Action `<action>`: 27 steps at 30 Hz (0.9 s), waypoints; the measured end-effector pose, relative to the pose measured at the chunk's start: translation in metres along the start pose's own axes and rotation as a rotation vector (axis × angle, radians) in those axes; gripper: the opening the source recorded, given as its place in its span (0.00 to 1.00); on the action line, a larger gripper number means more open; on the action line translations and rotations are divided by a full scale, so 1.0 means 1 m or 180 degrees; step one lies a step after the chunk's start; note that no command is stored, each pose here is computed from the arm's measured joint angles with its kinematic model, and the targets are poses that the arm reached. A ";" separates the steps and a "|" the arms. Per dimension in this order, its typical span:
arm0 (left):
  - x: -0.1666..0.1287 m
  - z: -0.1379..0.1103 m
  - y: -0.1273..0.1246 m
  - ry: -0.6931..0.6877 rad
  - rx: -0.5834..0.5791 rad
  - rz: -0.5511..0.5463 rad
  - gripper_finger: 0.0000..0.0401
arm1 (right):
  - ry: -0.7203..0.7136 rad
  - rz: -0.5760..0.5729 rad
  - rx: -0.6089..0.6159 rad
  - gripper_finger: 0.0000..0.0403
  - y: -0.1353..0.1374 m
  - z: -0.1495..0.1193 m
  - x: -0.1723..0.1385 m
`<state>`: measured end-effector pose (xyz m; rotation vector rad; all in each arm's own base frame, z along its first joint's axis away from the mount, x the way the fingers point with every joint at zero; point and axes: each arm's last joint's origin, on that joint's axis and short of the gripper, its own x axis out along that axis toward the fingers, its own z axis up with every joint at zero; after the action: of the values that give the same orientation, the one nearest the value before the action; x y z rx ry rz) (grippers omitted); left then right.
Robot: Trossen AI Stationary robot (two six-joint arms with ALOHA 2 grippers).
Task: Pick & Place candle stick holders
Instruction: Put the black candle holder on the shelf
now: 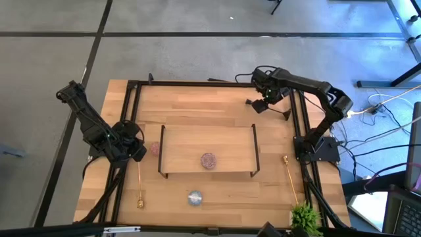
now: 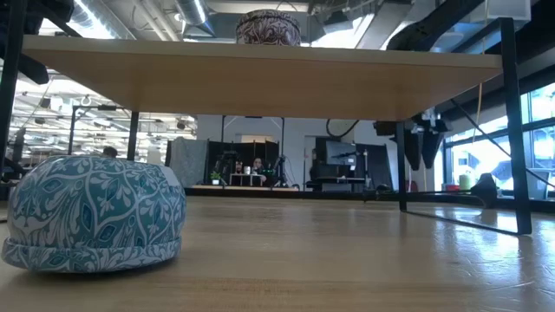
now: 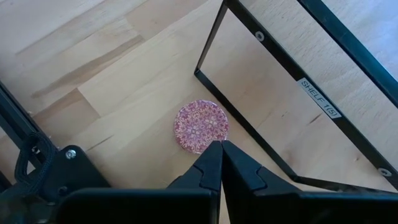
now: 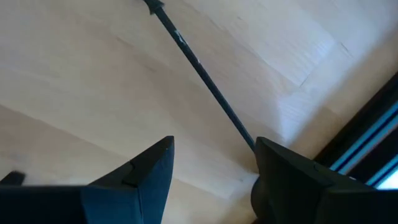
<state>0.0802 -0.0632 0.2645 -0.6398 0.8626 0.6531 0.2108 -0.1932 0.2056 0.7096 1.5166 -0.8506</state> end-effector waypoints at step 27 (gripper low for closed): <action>0.000 0.000 -0.001 0.0004 -0.0106 -0.0032 0.00 | -0.0253 -0.0031 0.0288 0.57 -0.002 -0.001 0.032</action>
<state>0.0810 -0.0639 0.2648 -0.6742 0.8506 0.6591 0.2048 -0.1946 0.1737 0.7264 1.4189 -0.9489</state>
